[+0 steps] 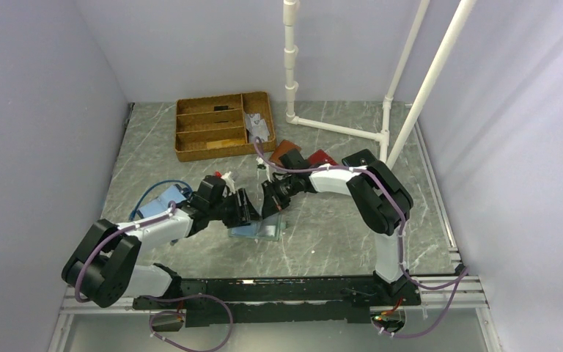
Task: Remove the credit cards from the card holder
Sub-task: Remove the credit card from the card holder.
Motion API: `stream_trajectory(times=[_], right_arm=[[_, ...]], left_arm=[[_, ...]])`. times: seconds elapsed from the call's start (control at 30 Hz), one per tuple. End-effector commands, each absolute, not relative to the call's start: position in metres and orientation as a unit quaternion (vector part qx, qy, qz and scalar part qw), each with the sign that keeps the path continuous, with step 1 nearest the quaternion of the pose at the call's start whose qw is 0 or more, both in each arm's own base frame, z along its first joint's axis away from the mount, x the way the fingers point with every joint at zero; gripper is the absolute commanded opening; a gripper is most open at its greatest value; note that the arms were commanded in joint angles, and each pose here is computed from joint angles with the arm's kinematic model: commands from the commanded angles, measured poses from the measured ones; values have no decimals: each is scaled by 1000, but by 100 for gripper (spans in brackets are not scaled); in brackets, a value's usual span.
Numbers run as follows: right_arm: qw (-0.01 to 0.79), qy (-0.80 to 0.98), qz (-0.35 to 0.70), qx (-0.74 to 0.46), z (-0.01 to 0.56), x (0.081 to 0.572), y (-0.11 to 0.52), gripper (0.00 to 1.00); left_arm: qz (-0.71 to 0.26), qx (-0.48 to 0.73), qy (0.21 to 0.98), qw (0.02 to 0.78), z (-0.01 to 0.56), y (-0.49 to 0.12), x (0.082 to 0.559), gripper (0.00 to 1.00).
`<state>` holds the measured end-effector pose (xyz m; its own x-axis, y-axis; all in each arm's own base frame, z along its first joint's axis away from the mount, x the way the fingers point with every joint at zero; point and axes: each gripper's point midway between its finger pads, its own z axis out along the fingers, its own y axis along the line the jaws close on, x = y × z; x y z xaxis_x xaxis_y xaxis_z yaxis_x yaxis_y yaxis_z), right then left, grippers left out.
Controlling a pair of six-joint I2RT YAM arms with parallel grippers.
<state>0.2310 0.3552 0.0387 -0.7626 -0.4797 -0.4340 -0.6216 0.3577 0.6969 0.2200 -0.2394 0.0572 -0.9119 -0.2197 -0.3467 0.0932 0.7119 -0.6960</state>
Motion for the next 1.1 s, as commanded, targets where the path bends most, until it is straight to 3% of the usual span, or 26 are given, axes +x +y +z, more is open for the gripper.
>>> stream_trajectory(times=[0.0,0.1,0.37,0.53,0.73,0.9,1.07], right_arm=[[72,810,497,-304,48,237,374,6],[54,800,524,-287,54,235,382,6],[46,795,539,-275,59,235,387,8],[53,817,500,-283,45,241,381,8],[70,824,476,-298,43,249,377,8],[70,823,468,-315,42,249,375,9],[69,813,476,-328,47,246,376,12]], left_arm=[[-375,-35,901,215,64,-232,221,64],[-362,-30,907,211,63,-226,219,69],[-355,-34,910,210,61,-219,220,68],[-359,-40,907,215,62,-215,224,46],[-352,-46,908,224,62,-206,228,44],[-364,-56,902,224,61,-200,234,30],[-390,-55,894,212,55,-204,239,26]])
